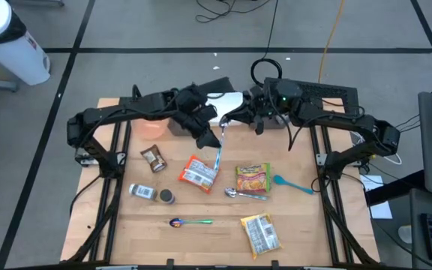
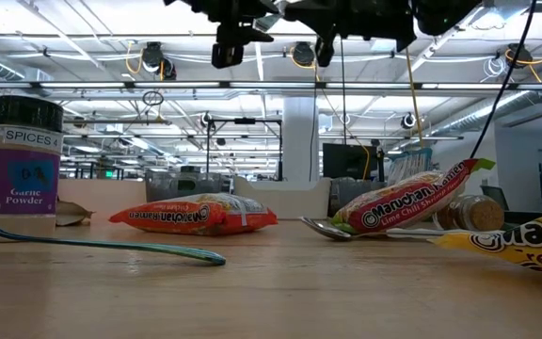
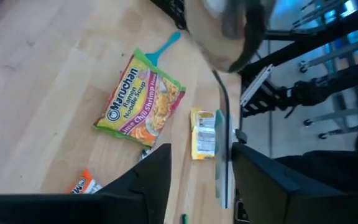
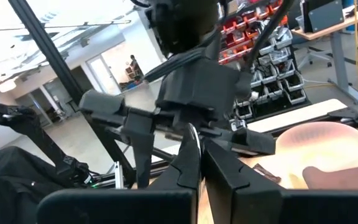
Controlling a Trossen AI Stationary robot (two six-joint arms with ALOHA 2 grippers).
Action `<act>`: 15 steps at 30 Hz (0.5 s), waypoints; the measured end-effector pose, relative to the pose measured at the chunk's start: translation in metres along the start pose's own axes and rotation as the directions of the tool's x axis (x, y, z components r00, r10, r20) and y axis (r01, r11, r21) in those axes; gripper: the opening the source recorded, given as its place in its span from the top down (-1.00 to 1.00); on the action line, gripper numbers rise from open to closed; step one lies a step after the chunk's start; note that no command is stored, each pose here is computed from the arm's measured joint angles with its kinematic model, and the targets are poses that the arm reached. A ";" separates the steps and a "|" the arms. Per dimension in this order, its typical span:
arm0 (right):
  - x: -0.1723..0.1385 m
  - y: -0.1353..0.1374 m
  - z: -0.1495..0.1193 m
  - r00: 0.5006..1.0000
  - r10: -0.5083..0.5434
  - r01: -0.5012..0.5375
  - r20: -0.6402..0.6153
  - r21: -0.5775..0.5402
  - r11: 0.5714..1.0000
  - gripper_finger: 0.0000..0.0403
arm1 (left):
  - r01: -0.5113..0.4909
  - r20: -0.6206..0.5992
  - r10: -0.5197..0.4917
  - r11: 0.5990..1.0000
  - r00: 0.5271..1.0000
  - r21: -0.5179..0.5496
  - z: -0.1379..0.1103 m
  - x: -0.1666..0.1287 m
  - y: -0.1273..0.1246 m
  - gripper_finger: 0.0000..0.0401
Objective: Pick & Place Food Item
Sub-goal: Put the bottom blue spoon into the white bin
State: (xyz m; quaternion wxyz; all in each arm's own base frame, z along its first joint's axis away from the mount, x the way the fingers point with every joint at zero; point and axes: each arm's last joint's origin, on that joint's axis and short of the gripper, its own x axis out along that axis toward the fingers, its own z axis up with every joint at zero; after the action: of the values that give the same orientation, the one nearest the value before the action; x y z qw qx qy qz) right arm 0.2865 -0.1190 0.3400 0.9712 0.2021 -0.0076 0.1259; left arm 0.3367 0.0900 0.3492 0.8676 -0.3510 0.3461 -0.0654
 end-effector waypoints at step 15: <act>-0.039 0.010 0.015 0.960 -0.280 0.280 0.006 -0.027 0.960 0.99 | -0.282 0.256 0.267 0.959 0.929 0.023 0.001 -0.067 -0.006 0.22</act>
State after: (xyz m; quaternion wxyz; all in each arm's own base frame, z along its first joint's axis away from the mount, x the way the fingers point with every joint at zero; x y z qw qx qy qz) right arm 0.2471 -0.1257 0.3552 0.9820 0.1878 0.0183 -0.0129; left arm 0.2879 0.1104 0.3907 0.9149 -0.2787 0.2772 0.0913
